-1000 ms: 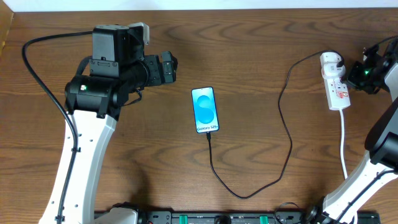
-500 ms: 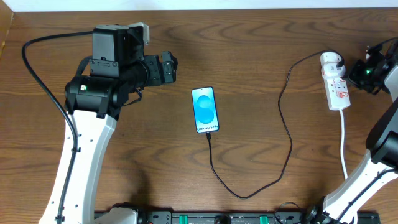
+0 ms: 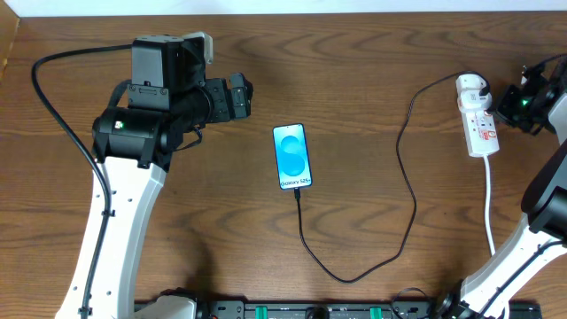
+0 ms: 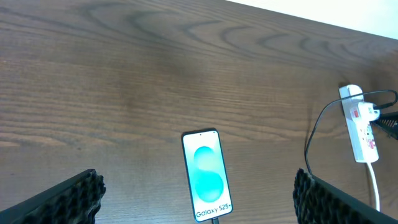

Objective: Plug charger to phone and switch on socket
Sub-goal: 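Press the orange switch down with the right gripper tip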

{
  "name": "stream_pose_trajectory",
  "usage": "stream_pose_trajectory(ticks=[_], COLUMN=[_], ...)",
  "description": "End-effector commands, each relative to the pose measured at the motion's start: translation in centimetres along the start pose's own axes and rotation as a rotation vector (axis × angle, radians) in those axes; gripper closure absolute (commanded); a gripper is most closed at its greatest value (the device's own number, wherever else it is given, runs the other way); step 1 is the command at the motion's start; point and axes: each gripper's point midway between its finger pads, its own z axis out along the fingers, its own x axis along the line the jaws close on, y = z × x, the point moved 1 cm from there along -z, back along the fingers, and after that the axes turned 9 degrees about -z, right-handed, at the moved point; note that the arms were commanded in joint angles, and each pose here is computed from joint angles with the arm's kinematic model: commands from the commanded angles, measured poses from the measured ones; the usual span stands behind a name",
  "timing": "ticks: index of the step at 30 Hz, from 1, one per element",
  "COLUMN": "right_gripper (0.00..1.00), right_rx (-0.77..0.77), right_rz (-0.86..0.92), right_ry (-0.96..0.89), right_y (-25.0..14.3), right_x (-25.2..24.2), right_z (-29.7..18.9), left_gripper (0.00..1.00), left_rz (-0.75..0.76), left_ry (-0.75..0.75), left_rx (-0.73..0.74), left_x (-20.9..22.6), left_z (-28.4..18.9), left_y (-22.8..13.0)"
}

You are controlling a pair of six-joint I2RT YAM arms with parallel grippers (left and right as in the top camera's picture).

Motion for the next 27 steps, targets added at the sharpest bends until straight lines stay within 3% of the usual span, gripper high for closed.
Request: stream_pose_trajectory(ticks=[1, 20, 27], right_gripper=[0.99, 0.99, 0.99], right_rx=[0.108, 0.15, 0.152], right_rz=[0.041, 0.148, 0.231], right_ry=[0.298, 0.296, 0.216], right_y=[-2.9, -3.5, -3.5], right_x=[6.2, 6.3, 5.1], right_z=[2.0, 1.9, 2.3], left_gripper=[0.02, 0.02, 0.02], left_rz=[0.015, 0.015, 0.015], left_ry=[0.005, 0.005, 0.005], left_rx=[-0.015, -0.015, -0.015], left_x=[0.0, 0.0, 0.0], left_z=[-0.5, -0.5, -0.5], left_y=[0.2, 0.2, 0.2])
